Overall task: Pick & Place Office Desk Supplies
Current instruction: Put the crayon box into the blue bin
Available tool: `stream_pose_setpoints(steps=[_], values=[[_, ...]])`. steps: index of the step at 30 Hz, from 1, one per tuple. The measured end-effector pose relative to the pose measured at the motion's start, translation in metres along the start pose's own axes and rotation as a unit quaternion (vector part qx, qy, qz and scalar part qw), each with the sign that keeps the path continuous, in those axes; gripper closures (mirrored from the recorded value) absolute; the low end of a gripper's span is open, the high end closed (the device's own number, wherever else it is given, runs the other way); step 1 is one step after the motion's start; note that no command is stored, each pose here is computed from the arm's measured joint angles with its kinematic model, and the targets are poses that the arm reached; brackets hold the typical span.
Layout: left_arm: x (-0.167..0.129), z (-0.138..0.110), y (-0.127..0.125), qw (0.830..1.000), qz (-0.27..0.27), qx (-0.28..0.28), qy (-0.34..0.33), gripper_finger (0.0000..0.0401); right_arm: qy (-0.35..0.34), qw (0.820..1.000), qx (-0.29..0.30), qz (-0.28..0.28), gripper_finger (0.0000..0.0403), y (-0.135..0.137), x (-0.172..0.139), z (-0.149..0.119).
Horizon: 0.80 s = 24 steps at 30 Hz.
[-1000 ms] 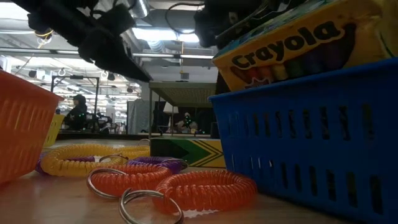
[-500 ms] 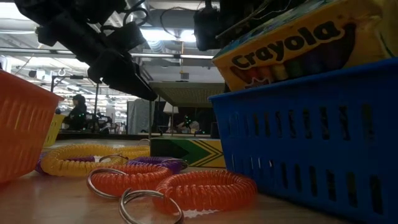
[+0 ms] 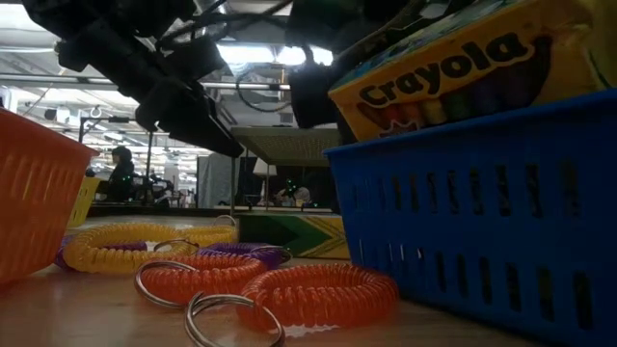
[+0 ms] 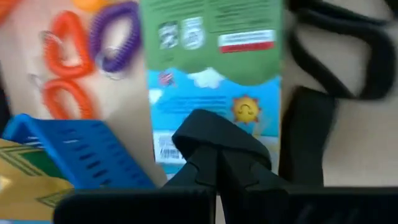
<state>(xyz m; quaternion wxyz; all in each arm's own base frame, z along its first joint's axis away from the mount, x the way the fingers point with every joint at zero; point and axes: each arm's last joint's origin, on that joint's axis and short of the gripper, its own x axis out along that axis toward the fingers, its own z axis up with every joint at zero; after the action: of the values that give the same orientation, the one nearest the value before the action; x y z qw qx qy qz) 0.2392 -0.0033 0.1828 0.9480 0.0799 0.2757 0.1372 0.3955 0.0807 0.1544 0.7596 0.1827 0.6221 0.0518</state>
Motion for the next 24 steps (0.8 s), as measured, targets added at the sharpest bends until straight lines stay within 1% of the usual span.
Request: stream_pose_setpoints(steps=[4, 5, 7, 11, 12, 14, 16, 17, 21, 24], values=[[0.000, 0.000, 0.000, 1.000, 0.004, 0.001, 0.000, 0.0258, -0.011, 0.995, 0.051, -0.087, 0.0402, -0.015, -0.009, 0.000], [0.000, 0.000, 0.000, 1.000, 0.005, 0.002, 0.000, 0.0258, -0.013, 0.993, 0.061, -0.101, 0.0402, -0.019, -0.014, 0.000], [0.000, 0.000, 0.000, 1.000, 0.007, 0.001, 0.000, 0.0258, -0.026, 0.987, 0.070, -0.145, 0.0402, -0.027, -0.024, 0.000], [0.000, 0.000, 0.001, 1.000, 0.009, 0.003, 0.000, 0.0258, -0.070, 0.973, 0.101, -0.197, 0.0402, -0.035, -0.050, 0.001], [0.000, 0.000, 0.001, 1.000, 0.009, 0.003, 0.000, 0.0258, -0.074, 0.968, 0.108, -0.212, 0.0402, -0.036, -0.055, -0.001], [0.000, 0.000, 0.001, 1.000, 0.009, 0.003, 0.001, 0.0258, -0.060, 0.962, 0.118, -0.239, 0.0403, -0.041, -0.059, -0.005], [0.000, 0.000, 0.001, 1.000, 0.009, 0.004, 0.001, 0.0258, -0.044, 0.960, 0.124, -0.248, 0.0403, -0.046, -0.061, -0.008], [0.000, 0.000, 0.001, 1.000, 0.009, 0.004, 0.001, 0.0258, -0.044, 0.961, 0.124, -0.243, 0.0403, -0.045, -0.062, -0.008], [0.000, 0.000, 0.001, 1.000, 0.009, 0.004, 0.002, 0.0258, -0.032, 0.972, 0.117, -0.202, 0.0403, -0.039, -0.061, -0.008], [0.000, 0.000, 0.001, 1.000, 0.009, 0.004, 0.002, 0.0258, -0.036, 0.976, 0.108, -0.186, 0.0403, -0.034, -0.059, -0.008]])
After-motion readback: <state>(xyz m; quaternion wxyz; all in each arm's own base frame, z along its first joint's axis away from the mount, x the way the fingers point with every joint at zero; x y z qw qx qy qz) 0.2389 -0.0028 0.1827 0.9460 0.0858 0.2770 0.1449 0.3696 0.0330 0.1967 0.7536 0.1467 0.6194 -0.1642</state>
